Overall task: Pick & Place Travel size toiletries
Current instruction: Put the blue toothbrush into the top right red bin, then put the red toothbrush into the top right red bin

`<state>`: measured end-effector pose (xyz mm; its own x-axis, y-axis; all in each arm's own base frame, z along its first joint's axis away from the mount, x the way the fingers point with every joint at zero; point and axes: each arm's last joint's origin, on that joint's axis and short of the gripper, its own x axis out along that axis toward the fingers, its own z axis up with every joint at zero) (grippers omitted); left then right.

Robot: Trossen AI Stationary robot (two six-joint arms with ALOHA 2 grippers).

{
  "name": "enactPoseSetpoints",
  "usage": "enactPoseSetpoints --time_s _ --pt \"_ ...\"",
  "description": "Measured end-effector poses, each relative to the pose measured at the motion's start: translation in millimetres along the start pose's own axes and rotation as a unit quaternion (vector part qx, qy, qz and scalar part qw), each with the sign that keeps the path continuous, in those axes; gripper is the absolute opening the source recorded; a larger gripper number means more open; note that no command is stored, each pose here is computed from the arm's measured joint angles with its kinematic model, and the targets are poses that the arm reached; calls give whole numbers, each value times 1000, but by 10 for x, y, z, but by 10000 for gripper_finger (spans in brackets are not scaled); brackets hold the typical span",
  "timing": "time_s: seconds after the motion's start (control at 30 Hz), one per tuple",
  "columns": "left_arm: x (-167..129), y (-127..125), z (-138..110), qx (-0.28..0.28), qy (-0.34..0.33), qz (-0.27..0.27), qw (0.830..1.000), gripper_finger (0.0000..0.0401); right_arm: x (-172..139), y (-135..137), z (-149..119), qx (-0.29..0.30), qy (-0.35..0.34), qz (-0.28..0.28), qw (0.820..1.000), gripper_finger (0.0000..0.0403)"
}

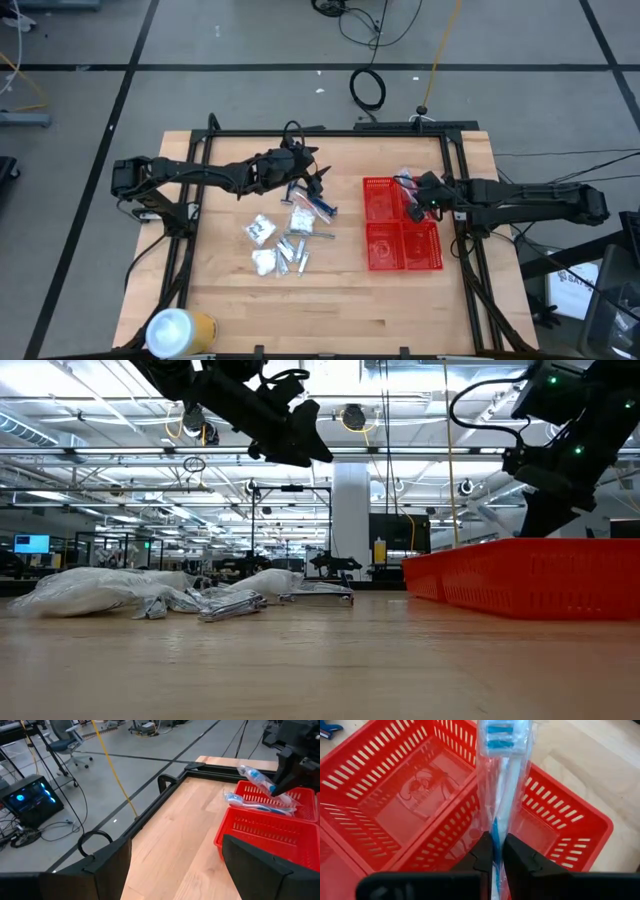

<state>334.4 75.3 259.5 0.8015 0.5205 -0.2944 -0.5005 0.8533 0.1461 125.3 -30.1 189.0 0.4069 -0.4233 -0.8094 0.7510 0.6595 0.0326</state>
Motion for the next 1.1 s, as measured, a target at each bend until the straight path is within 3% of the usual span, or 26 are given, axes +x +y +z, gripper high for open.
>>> enactPoseSetpoints --time_s 0.2,0.73,1.1 --pt "0 0 -1 0 0 0 1000 294 2 -3 -6 5 2 -1 1000 37" --pt "0 -1 -9 2 4 -1 1000 288 -13 0 -5 7 2 15 1000 155" --pt "-2 -12 -61 11 28 -18 999 288 -158 21 121 -2 -96 77 992 162"
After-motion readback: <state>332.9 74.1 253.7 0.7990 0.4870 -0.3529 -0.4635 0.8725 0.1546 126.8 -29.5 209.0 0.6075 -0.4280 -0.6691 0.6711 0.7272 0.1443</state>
